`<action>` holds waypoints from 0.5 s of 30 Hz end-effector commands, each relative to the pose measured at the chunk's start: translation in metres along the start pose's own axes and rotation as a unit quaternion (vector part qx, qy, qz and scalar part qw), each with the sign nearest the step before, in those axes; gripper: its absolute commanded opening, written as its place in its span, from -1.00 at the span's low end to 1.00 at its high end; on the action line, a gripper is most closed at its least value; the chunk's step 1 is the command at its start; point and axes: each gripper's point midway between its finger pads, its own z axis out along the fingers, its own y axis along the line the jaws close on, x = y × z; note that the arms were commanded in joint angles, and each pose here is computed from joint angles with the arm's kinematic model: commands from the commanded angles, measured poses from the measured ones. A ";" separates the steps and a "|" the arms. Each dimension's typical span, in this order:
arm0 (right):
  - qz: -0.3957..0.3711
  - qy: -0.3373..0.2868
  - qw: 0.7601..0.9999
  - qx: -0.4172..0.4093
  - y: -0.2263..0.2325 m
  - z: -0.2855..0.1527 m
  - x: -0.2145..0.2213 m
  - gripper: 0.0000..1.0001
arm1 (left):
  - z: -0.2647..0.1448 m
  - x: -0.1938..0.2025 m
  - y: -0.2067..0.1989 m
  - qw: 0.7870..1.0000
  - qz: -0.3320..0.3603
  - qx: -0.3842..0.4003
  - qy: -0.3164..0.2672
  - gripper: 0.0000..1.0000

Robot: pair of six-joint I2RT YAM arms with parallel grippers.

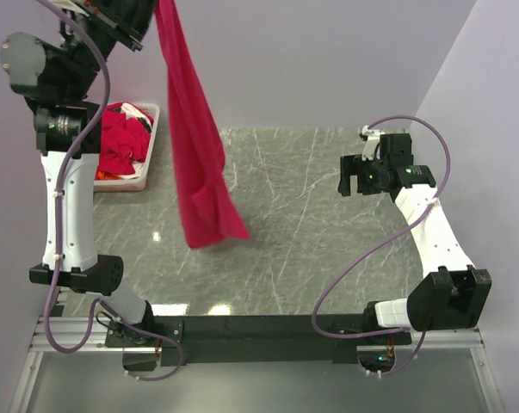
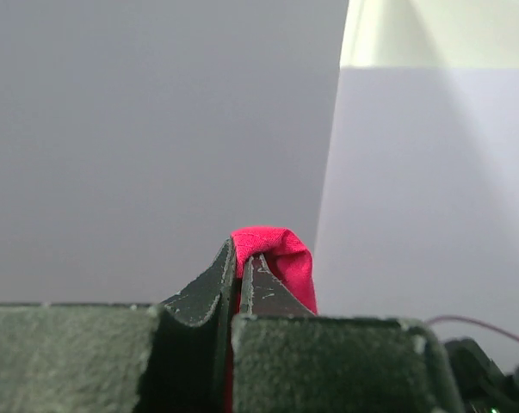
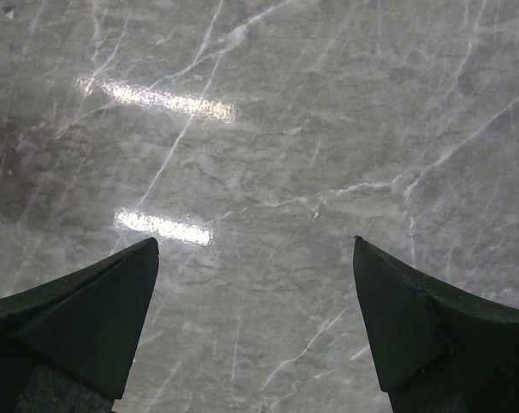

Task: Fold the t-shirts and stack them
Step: Move the tshirt to the center of the board

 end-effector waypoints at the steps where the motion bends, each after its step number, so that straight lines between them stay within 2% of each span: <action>1: -0.011 -0.034 0.999 -0.008 0.004 -0.017 -0.021 1.00 | 0.001 0.052 -0.002 0.995 -0.075 0.030 0.060 -0.99; 2: -0.011 -0.034 0.999 -0.010 0.005 -0.017 -0.021 1.00 | 0.001 0.069 0.004 0.994 -0.076 0.018 0.078 -0.99; 3: -0.011 -0.035 0.999 -0.011 0.005 -0.016 -0.021 1.00 | -0.003 0.110 0.010 0.987 -0.099 0.002 0.123 -0.99; 5: -0.011 -0.027 0.999 -0.019 0.007 -0.014 -0.017 1.00 | -0.007 0.150 0.007 0.982 -0.101 0.008 0.159 -0.99; 6: -0.012 -0.025 0.999 -0.021 0.007 -0.013 -0.016 0.99 | -0.015 0.186 0.011 0.974 -0.116 -0.005 0.193 -0.99; 8: -0.011 -0.019 0.999 -0.031 0.010 -0.011 -0.014 0.97 | -0.019 0.228 0.008 0.968 -0.102 -0.011 0.230 -0.99; 9: -0.011 -0.018 0.999 -0.033 0.010 -0.010 -0.013 0.97 | -0.026 0.255 0.020 0.961 -0.101 -0.044 0.253 -0.99; 10: -0.010 -0.015 0.999 -0.035 0.010 -0.009 -0.012 0.96 | -0.033 0.288 0.026 0.951 -0.102 -0.047 0.288 -0.99; 12: -0.009 -0.012 0.999 -0.044 0.012 -0.006 -0.011 0.96 | -0.036 0.321 0.024 0.938 -0.112 -0.036 0.327 -0.96; 13: -0.009 -0.009 0.999 -0.049 0.014 -0.004 -0.009 0.96 | -0.048 0.363 0.030 0.919 -0.120 -0.040 0.374 -0.85; 14: -0.007 -0.003 0.999 -0.053 0.014 -0.001 -0.006 0.95 | -0.050 0.378 0.036 0.913 -0.114 -0.050 0.389 -0.72; 15: -0.007 0.002 0.998 -0.062 0.017 0.001 -0.004 0.94 | -0.048 0.396 0.053 0.908 -0.102 -0.083 0.398 -0.44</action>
